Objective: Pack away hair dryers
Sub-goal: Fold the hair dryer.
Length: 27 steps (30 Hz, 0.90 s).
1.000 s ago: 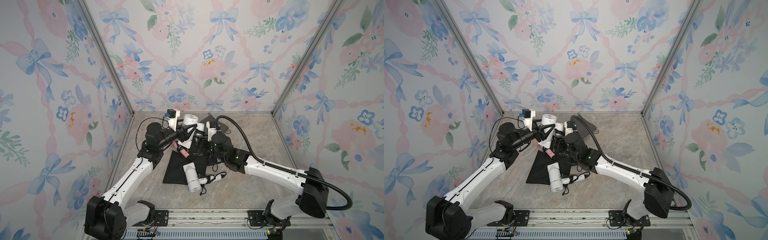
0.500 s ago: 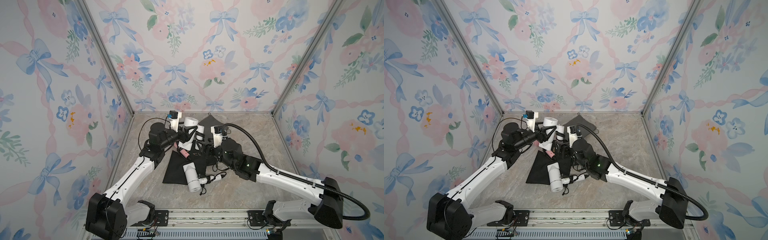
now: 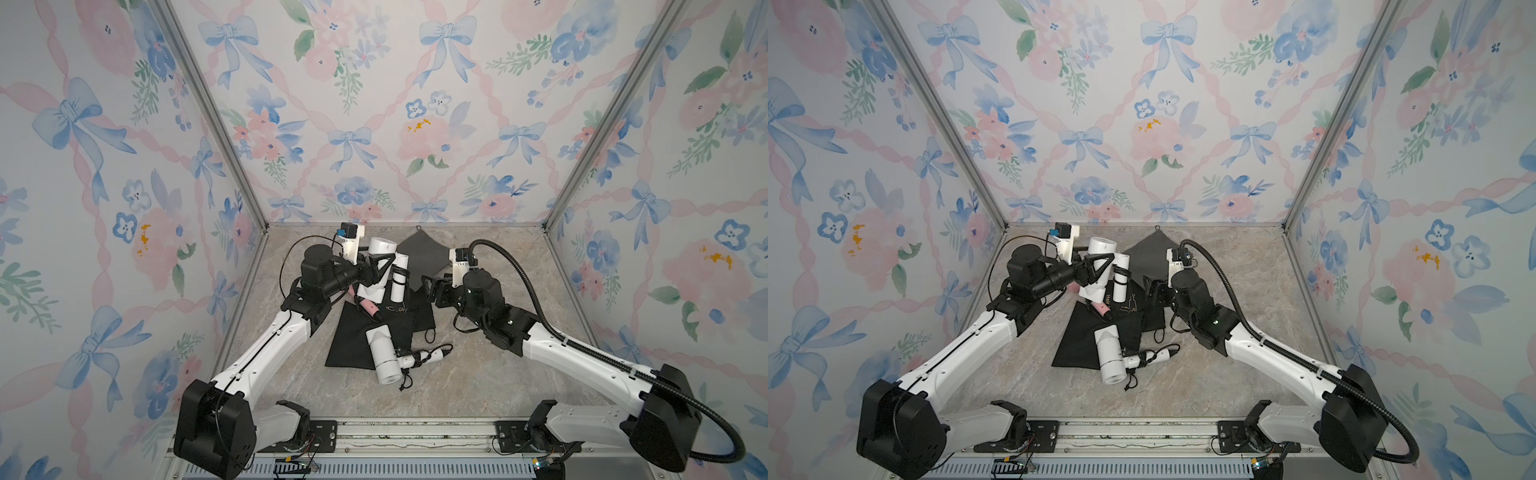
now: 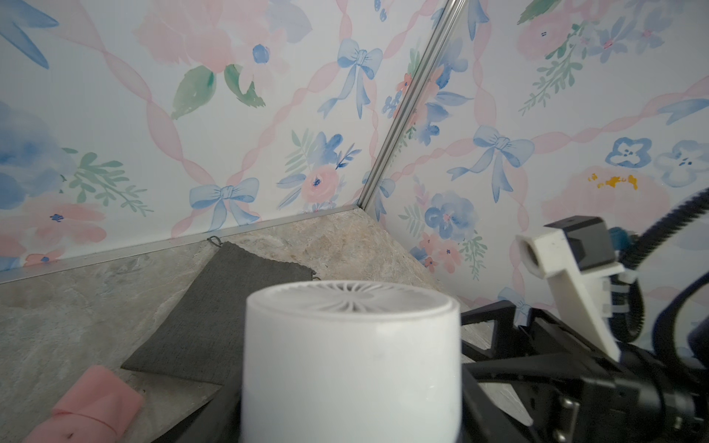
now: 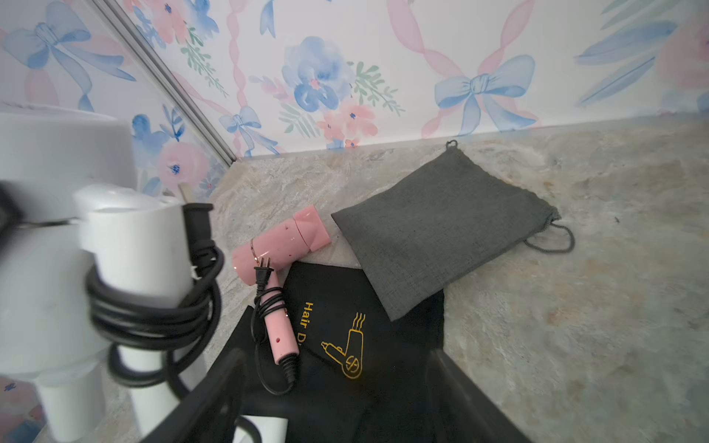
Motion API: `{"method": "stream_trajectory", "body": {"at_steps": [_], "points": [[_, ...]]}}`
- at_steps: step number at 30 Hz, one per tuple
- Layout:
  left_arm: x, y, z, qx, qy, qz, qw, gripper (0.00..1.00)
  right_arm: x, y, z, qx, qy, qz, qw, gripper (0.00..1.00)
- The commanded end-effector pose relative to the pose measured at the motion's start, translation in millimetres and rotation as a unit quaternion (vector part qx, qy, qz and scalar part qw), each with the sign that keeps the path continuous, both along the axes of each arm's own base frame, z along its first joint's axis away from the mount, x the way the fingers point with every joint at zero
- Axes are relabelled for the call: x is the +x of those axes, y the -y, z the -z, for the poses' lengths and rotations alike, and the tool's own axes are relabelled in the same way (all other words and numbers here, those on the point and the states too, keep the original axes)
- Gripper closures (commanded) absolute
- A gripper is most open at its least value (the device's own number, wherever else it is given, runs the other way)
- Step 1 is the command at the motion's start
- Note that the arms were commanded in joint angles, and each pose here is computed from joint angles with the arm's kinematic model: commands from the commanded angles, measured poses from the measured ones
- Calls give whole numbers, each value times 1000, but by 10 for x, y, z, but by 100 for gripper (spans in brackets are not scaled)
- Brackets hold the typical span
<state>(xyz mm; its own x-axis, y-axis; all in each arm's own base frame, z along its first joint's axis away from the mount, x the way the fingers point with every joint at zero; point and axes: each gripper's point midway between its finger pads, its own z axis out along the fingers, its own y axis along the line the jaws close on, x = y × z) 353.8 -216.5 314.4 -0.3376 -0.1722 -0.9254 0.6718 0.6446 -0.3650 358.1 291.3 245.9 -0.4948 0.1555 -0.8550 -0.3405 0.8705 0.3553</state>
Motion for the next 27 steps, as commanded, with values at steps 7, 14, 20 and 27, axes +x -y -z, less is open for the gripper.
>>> {"method": "stream_trajectory", "body": {"at_steps": [7, 14, 20, 27], "points": [[-51, 33, -410, -38, 46, 21, 998, 79, 94, -667, 139, 47, -23, -76, 996, 24], [-59, 42, -391, -38, 44, 24, 998, 79, -36, -1039, 103, 49, -20, -114, 992, 24], [-61, 48, -390, -39, 45, 26, 998, 79, -110, -1180, 139, 53, -26, -130, 990, 24], [-65, 34, -389, -39, 46, 22, 998, 79, -115, -1246, 119, 50, -23, -127, 990, 23]]}}
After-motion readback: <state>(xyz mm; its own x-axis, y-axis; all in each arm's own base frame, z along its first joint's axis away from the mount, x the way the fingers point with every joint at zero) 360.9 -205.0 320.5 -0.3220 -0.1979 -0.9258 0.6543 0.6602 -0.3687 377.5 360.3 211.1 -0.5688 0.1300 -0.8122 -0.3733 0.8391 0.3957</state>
